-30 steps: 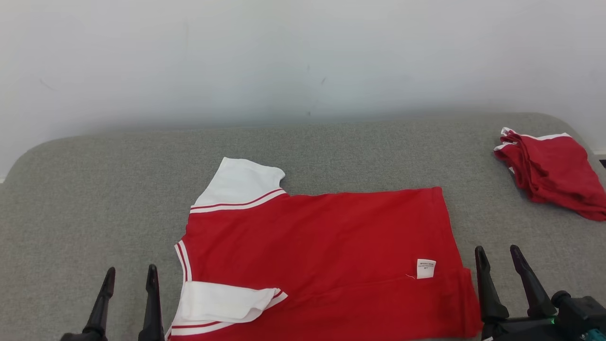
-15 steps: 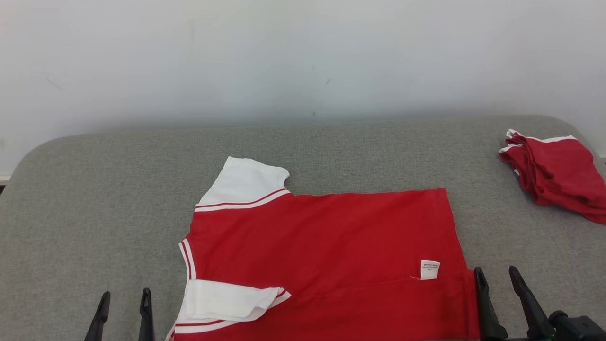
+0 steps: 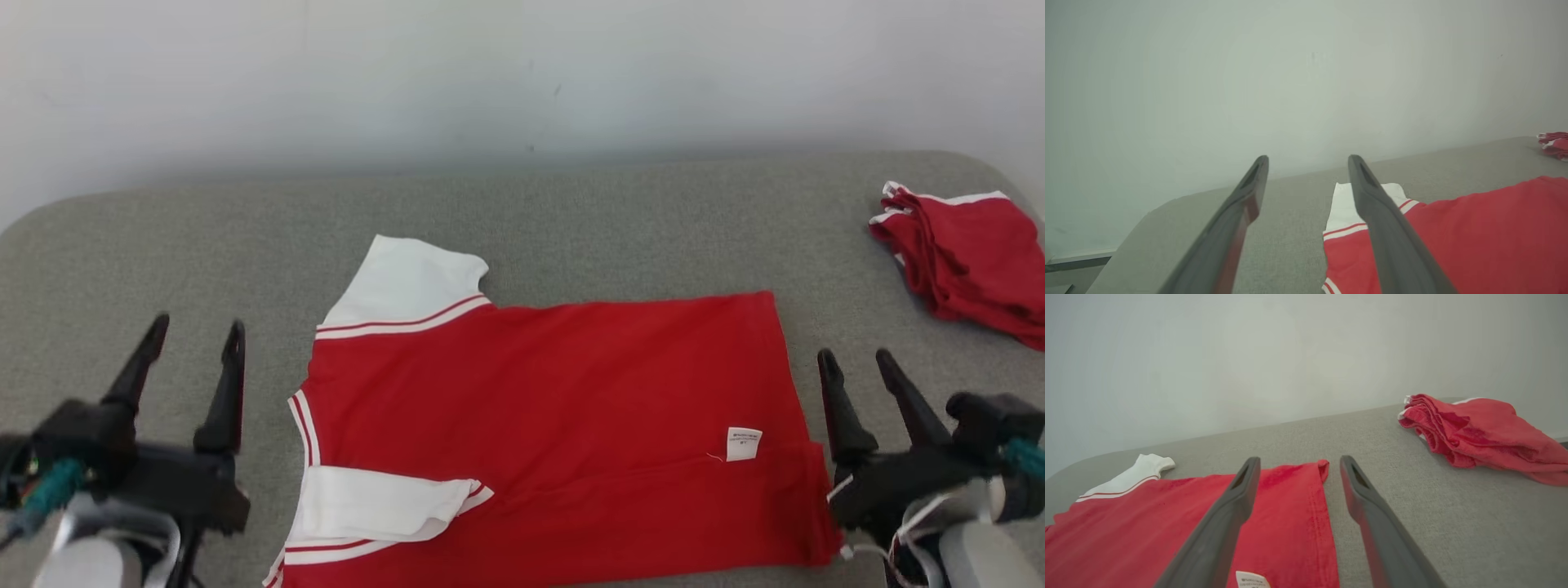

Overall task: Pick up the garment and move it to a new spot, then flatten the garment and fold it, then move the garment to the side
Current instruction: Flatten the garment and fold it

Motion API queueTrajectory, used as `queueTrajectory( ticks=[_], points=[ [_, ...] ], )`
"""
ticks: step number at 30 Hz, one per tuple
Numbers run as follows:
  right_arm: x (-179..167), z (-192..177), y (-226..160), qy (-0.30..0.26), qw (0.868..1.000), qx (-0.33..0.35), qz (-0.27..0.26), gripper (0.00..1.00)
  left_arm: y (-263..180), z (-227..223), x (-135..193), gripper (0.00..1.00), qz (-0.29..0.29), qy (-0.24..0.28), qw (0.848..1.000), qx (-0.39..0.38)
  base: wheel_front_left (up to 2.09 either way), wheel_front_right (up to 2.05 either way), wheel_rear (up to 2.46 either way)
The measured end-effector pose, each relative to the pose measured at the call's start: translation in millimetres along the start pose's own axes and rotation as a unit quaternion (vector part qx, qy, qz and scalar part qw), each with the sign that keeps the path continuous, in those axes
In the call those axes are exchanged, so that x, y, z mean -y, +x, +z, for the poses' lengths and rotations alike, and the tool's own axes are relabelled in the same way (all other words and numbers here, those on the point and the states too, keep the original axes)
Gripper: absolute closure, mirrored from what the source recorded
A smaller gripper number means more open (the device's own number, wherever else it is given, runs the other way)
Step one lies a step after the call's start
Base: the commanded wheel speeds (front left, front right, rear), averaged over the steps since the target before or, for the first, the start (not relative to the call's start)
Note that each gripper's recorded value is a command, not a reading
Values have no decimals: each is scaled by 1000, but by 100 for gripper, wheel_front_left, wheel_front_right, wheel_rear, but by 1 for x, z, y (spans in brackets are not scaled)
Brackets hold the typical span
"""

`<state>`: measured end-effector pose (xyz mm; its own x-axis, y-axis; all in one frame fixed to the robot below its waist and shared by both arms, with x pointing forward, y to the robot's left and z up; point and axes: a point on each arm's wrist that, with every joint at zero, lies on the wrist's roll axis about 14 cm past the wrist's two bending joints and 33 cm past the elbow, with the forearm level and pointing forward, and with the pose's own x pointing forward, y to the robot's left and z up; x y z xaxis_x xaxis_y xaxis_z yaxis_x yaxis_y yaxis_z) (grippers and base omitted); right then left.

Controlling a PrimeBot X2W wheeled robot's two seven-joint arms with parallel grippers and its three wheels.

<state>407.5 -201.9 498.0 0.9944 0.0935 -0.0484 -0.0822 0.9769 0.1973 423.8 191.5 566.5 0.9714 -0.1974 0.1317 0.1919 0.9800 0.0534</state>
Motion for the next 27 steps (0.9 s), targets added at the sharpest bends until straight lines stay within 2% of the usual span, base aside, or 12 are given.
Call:
queueTrajectory(
  ticks=[3, 6, 11, 15, 20, 27],
  points=[
    [9, 0, 26, -6, 999, -33, -4, 0, 36, 13, 3, 0, -24, 3, 1000, 2, 0, 0, 0],
    [16, 2, 53, -16, 998, -60, -8, 0, 67, 7, 9, 0, -54, 9, 998, -31, 0, 0, 0],
    [23, -15, 90, -16, 993, -118, -13, 0, 111, -24, 20, 0, -90, -18, 991, -103, 0, 0, 0],
    [25, -32, 115, -25, 986, -163, -12, 0, 139, -55, 25, 0, -111, -17, 980, -163, 0, 0, 0],
    [26, -68, 132, -28, 972, -233, -14, 0, 169, -91, 25, 0, -115, -19, 968, -222, 0, 0, 0],
    [16, -94, 143, -23, 962, -272, -6, 0, 187, -141, 21, 0, -102, -33, 953, -284, 0, 0, 0]
  ],
)
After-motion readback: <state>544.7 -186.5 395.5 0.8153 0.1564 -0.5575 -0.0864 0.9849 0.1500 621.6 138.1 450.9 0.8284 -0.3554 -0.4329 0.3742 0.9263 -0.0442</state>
